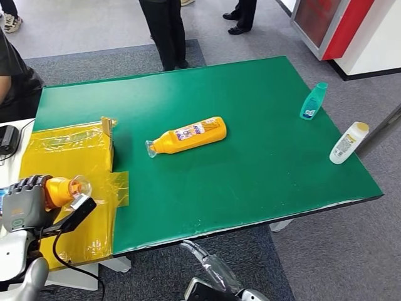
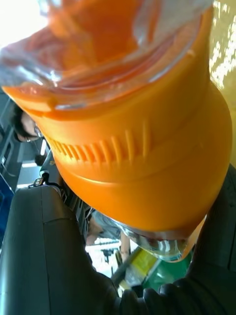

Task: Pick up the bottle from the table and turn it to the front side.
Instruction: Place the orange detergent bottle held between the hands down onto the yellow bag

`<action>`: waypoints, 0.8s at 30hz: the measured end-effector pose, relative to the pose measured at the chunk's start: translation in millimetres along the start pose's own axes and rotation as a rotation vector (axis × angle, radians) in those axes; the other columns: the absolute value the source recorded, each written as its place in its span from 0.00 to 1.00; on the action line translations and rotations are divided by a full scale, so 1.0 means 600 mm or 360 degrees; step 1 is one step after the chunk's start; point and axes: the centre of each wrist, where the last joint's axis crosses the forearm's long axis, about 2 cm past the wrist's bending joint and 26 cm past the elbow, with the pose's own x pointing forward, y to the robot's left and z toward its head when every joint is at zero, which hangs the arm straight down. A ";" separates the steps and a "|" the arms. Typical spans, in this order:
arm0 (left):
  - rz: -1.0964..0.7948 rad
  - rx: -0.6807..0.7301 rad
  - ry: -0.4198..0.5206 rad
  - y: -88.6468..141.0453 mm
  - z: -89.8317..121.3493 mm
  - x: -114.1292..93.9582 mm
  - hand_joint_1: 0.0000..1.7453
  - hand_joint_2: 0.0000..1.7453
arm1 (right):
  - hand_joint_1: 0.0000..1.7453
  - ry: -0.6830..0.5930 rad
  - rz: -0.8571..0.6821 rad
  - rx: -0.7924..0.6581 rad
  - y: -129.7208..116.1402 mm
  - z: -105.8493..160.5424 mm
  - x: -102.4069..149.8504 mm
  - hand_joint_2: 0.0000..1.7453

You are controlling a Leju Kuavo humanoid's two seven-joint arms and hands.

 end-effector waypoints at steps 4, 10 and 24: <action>-0.0004 -0.0041 -0.0079 0.005 0.001 0.040 0.96 1.00 | 0.00 0.0007 -0.0001 0.0017 0.001 -0.003 -0.001 1.00; -0.0015 -0.0103 -0.0186 0.006 0.020 0.089 0.94 1.00 | 0.00 0.0025 -0.0004 0.0037 0.002 -0.005 -0.002 1.00; -0.0164 -0.0311 -0.0106 -0.012 0.033 0.117 0.36 1.00 | 0.00 0.0035 0.0005 0.0123 0.004 -0.013 -0.005 1.00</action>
